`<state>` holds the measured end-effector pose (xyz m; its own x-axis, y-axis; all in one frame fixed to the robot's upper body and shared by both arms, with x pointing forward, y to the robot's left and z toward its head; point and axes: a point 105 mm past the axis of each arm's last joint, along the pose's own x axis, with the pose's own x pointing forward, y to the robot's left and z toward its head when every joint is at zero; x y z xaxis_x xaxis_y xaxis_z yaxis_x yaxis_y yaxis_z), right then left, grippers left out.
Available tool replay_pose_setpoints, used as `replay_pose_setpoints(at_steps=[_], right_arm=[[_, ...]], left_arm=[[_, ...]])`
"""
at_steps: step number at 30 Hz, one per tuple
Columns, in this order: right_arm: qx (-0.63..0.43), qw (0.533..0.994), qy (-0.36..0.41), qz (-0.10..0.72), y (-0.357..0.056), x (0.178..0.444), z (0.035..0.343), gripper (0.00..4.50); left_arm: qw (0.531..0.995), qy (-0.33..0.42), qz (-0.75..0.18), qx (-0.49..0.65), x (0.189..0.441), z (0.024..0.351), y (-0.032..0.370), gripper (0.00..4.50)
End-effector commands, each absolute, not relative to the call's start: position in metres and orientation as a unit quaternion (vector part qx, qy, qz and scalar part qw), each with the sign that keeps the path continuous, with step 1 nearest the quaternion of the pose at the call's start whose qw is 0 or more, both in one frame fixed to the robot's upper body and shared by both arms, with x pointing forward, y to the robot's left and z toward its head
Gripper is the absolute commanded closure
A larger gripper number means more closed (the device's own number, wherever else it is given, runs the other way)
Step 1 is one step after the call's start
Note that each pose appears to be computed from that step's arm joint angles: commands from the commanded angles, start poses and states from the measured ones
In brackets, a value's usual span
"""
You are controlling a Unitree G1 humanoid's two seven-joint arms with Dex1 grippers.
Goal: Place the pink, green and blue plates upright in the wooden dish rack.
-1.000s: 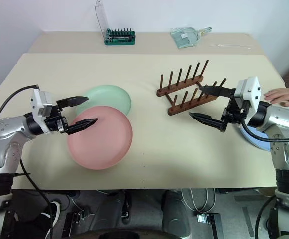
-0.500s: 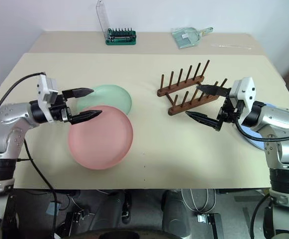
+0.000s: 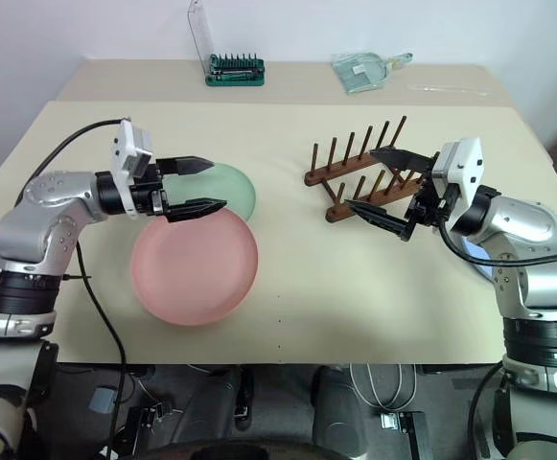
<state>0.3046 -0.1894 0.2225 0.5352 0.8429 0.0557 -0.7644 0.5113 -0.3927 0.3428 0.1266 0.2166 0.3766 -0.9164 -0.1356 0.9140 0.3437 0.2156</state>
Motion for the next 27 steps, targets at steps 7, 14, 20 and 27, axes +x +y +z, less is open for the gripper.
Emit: replay_pose_setpoints(at_steps=[7,14,20,27], right_arm=[[-0.169,0.905,-0.076,0.384,-0.233,0.288,0.221,0.06],[-0.154,0.925,-0.047,0.345,-0.246,0.271,0.200,0.06],[-0.148,0.928,-0.061,0.338,-0.240,0.271,0.198,0.06],[-0.152,0.929,-0.065,0.330,-0.239,0.270,0.196,0.06]], left_arm=[[0.805,0.065,-0.572,0.143,0.369,0.199,0.063,0.00],[0.783,0.118,-0.585,0.178,0.370,0.188,0.015,0.00],[0.773,0.130,-0.567,0.253,0.380,0.173,-0.012,0.00],[0.792,0.140,-0.546,0.235,0.390,0.162,-0.036,0.00]])
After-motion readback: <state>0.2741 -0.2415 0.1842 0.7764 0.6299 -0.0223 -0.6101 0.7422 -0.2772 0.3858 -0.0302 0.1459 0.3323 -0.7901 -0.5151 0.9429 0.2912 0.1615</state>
